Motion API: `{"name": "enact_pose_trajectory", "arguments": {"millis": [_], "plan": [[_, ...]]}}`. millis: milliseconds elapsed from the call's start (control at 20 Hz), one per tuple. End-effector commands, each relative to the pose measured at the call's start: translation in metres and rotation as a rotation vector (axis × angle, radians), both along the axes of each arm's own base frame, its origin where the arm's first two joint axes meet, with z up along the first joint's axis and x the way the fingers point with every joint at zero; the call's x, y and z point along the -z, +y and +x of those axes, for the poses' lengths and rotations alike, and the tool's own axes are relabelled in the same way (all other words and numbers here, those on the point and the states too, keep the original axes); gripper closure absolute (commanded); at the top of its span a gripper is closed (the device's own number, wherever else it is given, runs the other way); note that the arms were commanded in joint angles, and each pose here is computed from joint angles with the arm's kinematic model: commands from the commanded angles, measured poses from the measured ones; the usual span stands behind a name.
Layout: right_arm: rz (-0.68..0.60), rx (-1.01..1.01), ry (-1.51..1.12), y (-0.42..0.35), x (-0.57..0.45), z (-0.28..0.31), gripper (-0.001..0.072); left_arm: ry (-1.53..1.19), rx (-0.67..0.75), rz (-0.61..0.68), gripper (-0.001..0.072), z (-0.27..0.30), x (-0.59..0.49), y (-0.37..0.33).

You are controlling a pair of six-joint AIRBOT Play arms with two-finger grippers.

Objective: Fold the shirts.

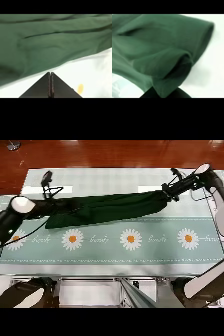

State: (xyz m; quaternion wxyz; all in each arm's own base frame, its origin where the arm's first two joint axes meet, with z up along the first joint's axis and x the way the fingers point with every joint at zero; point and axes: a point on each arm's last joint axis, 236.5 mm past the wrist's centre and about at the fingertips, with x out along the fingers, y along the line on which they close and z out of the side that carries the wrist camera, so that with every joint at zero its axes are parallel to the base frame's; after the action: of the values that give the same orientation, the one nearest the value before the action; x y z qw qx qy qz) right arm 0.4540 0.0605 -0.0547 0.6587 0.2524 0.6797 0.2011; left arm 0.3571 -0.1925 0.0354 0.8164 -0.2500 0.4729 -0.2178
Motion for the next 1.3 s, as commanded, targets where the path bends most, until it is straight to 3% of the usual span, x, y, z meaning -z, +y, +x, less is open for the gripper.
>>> {"name": "enact_pose_trajectory", "arguments": {"millis": [0,300,650,850,1050,1250], "plan": [[-0.079,0.015,-0.088,-0.02,-0.044,-0.012,0.0687,-0.072,0.157,-0.018,0.069,0.005,-0.01,-0.057],[-0.233,0.062,-0.284,-0.032,-0.108,-0.091,0.0687,-0.009,0.354,0.025,0.0691,0.017,0.041,-0.175],[-0.232,0.099,-0.416,-0.018,-0.162,-0.133,0.0687,0.185,0.548,0.0,0.0691,-0.03,0.11,-0.308],[-0.162,0.094,-0.445,-0.002,-0.174,-0.133,0.0687,0.22,0.575,-0.053,0.069,-0.053,0.11,-0.357],[-0.141,0.093,-0.449,0.002,-0.177,-0.133,0.0687,0.138,0.585,-0.094,0.0691,-0.014,0.062,-0.348],[-0.11,0.042,-0.458,0.026,-0.179,-0.135,0.0686,0.192,0.521,-0.025,0.0691,0.061,0.031,-0.233]]}}
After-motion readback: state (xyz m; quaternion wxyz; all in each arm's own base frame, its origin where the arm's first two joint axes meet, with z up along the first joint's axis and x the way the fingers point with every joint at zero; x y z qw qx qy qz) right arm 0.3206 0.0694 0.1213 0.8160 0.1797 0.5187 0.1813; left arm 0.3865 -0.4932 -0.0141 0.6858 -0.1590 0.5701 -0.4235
